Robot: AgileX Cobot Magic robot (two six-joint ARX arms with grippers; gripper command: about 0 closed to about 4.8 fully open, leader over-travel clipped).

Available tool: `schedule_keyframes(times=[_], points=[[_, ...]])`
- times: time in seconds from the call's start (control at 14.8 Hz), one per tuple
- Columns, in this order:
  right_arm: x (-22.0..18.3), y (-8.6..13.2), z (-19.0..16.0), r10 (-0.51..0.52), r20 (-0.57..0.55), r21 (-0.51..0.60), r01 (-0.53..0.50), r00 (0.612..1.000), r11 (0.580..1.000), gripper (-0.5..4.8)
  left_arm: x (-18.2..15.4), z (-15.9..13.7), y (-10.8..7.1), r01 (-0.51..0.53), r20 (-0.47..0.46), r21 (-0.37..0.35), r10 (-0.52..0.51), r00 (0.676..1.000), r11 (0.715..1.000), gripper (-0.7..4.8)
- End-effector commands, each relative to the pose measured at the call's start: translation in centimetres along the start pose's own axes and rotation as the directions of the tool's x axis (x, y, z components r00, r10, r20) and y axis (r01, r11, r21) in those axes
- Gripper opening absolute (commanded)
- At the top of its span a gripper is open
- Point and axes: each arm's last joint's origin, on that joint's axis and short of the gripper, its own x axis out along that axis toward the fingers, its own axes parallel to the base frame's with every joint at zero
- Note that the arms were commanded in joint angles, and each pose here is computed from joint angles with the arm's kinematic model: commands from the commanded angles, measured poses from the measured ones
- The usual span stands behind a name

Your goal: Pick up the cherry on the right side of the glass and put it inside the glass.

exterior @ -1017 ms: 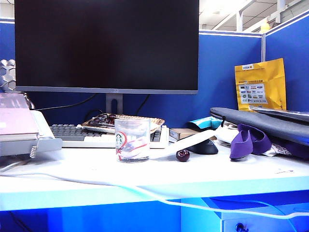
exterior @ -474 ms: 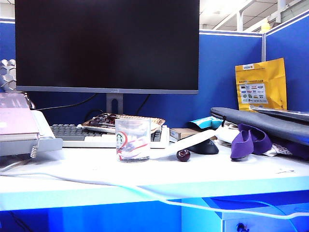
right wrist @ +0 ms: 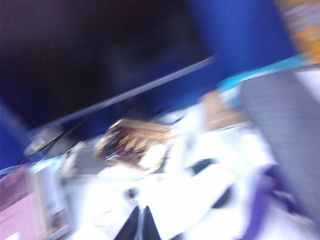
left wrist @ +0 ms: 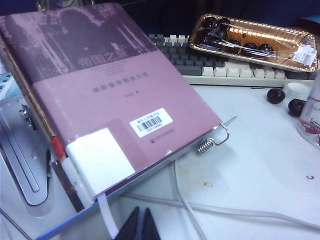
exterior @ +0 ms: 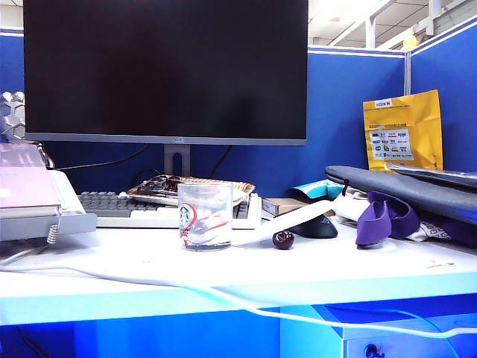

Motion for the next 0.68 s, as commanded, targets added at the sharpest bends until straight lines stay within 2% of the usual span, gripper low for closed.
schedule_keyframes(times=[0.07,0.14,0.2,0.34,0.41,0.47,0.61,0.68], points=[[5.8,-0.2,1.8,0.151,-0.176,0.051,-0.144,0.973,0.988,-0.01,0.0,-0.1,0.0,0.003,-0.009,0.004,-0.003,1.000,1.000,-0.05],[7.4,-0.6,1.7,0.169,-0.216,0.082,-0.154,0.962,0.985,-0.01,0.0,-0.1,0.0,0.003,-0.009,0.004,-0.003,1.000,1.000,-0.05],[9.1,-1.2,0.7,0.252,-0.299,0.196,-0.199,0.920,0.960,-0.01,0.0,-0.1,0.0,0.004,-0.009,0.004,-0.004,1.000,1.000,-0.05],[10.2,-1.7,-0.5,0.374,-0.384,0.272,-0.284,0.844,0.919,-0.01,0.0,-0.1,0.0,0.003,-0.009,0.004,-0.003,1.000,1.000,-0.05],[10.6,-1.9,-1.0,0.392,-0.407,0.282,-0.294,0.825,0.913,-0.01,0.0,-0.1,0.0,0.003,-0.009,0.004,-0.003,1.000,1.000,-0.05],[11.1,-1.7,-1.5,0.365,-0.421,0.239,-0.286,0.830,0.928,-0.01,0.0,-0.1,0.0,0.003,-0.009,0.004,-0.003,1.000,1.000,-0.05],[11.9,-1.4,-2.2,0.250,-0.442,0.133,-0.213,0.861,0.968,-0.01,0.0,-0.1,0.0,0.003,-0.009,0.004,-0.003,1.000,1.000,-0.05],[12.8,-1.1,-2.5,0.179,-0.470,0.059,-0.171,0.865,0.983,-0.01,0.0,-0.1,0.0,0.003,-0.009,0.004,-0.003,1.000,1.000,-0.05]])
